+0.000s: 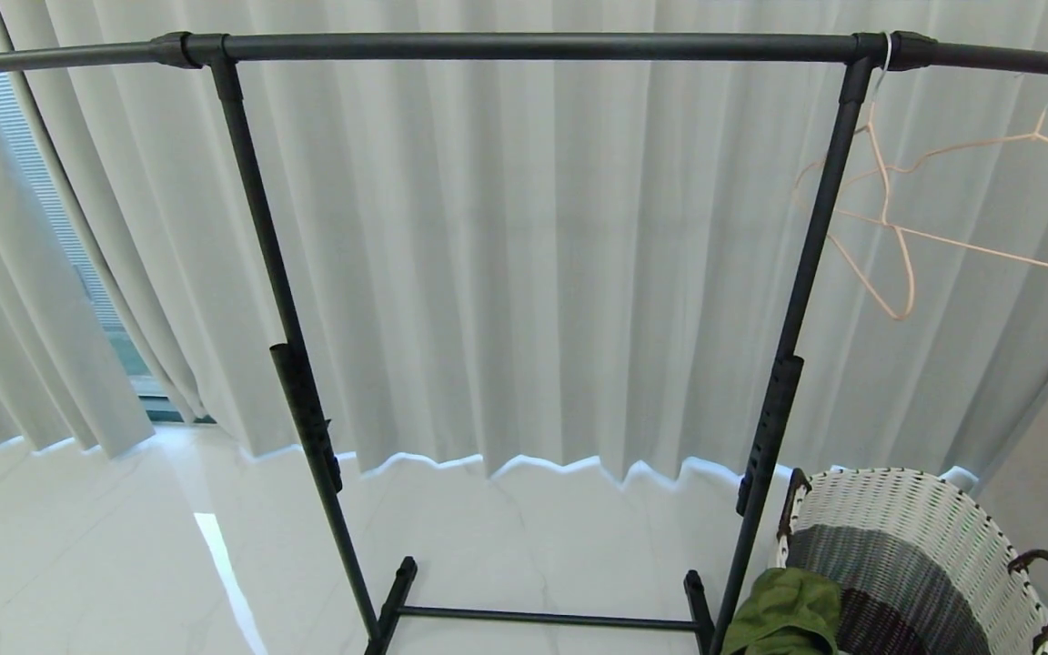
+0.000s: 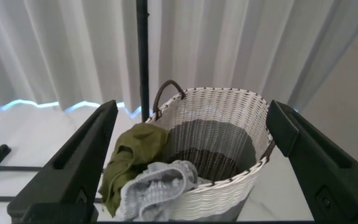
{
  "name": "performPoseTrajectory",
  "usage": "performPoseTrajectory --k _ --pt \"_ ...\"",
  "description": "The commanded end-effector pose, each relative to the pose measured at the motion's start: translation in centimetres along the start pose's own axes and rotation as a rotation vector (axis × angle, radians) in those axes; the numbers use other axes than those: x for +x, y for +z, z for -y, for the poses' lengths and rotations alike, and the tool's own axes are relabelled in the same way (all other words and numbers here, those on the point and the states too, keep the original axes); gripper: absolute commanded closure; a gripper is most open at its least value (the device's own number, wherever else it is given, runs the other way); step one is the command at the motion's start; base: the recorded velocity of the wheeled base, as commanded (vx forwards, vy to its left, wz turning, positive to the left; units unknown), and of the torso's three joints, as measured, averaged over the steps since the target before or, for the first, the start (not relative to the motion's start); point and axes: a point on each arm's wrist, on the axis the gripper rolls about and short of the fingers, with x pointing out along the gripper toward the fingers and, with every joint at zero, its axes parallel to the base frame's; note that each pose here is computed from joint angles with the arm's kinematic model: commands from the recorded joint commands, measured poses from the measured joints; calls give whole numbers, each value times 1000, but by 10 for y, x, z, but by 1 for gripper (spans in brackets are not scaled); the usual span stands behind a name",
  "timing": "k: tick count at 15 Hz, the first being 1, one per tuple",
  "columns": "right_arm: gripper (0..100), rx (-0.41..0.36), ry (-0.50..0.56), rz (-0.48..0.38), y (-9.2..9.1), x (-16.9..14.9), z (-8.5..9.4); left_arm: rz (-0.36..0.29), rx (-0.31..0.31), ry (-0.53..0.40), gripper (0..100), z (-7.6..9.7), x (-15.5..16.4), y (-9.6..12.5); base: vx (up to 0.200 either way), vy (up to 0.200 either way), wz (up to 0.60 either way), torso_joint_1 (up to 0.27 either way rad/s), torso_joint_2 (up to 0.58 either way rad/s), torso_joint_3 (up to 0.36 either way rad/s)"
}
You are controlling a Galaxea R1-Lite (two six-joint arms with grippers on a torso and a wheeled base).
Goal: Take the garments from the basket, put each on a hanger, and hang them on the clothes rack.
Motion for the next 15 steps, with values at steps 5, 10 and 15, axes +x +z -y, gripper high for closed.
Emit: performPoseTrajectory --k 5,10,15 --pt "0 -72 60 20 36 -3 0 1 -3 0 0 0 0 0 0 0 0 0 0 0" --pt "0 -187 71 -530 74 79 1 1 -3 0 0 0 0 0 0 0 0 0 0 0" --pt "0 -334 122 -964 26 126 5 1 -3 0 0 0 0 0 0 0 0 0 0 0"
